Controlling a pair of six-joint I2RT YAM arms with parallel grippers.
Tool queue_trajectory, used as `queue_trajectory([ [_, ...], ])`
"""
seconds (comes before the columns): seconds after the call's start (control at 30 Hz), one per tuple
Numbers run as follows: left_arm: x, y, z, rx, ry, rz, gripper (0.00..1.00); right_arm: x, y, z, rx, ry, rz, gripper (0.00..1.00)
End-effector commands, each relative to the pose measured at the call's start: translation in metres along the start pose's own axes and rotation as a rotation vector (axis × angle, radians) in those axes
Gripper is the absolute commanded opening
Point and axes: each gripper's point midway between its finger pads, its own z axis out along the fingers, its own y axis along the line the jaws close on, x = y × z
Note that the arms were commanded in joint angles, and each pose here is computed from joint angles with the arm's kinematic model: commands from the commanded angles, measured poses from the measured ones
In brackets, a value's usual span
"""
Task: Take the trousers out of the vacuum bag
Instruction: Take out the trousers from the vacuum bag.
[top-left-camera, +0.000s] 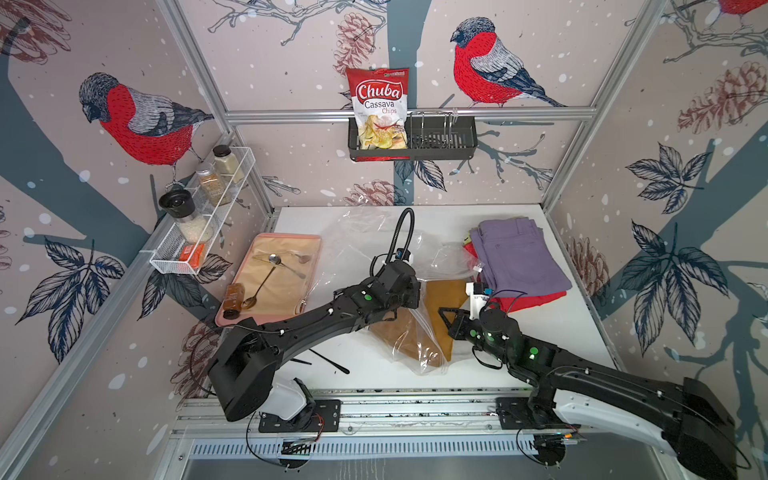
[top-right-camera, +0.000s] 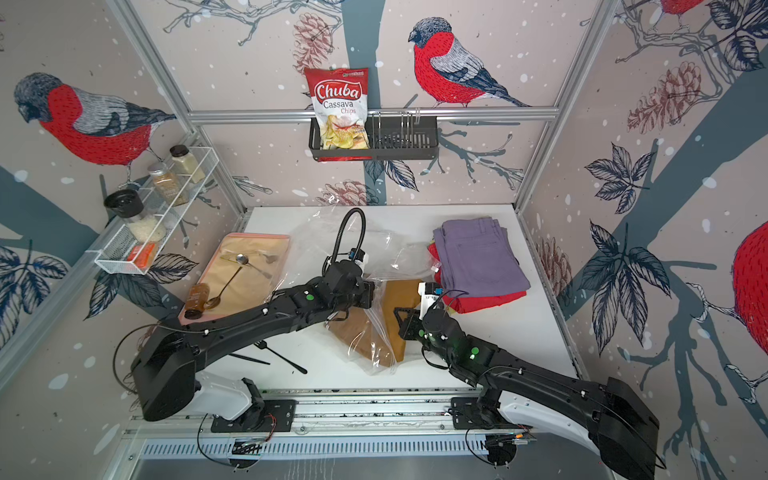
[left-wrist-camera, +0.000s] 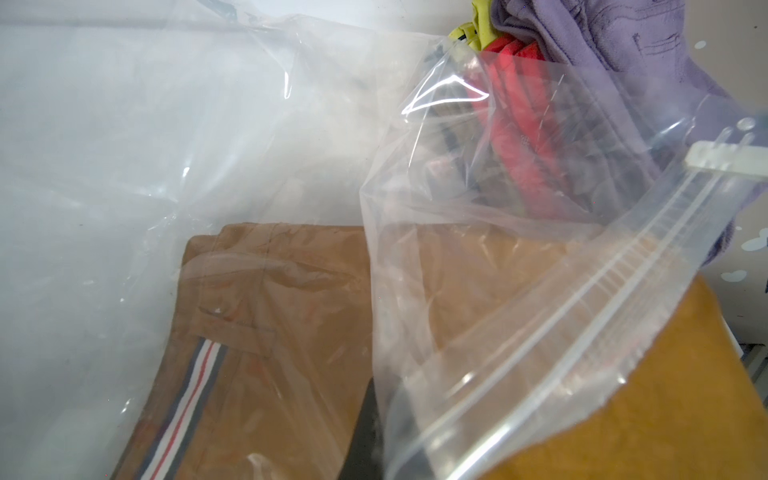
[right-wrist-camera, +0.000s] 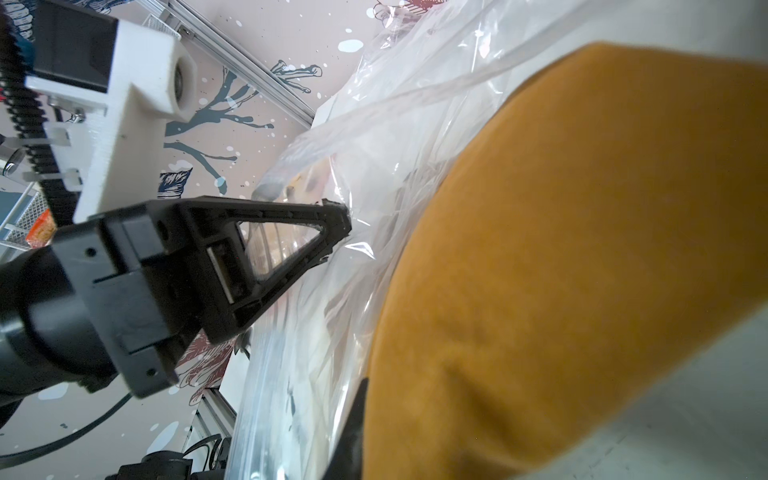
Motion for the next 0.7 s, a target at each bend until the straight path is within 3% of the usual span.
queue_trajectory([
  [0.0,-0.006,0.001,0.002,-0.002,-0.027,-0.005,0.00,-0.016,0.017,-0.005,-0.049,-0.059,-0.012,0.00],
  [0.67,-0.005,0.007,0.023,-0.022,0.019,-0.002,0.00,-0.020,0.016,-0.043,-0.043,-0.101,-0.025,0.00],
])
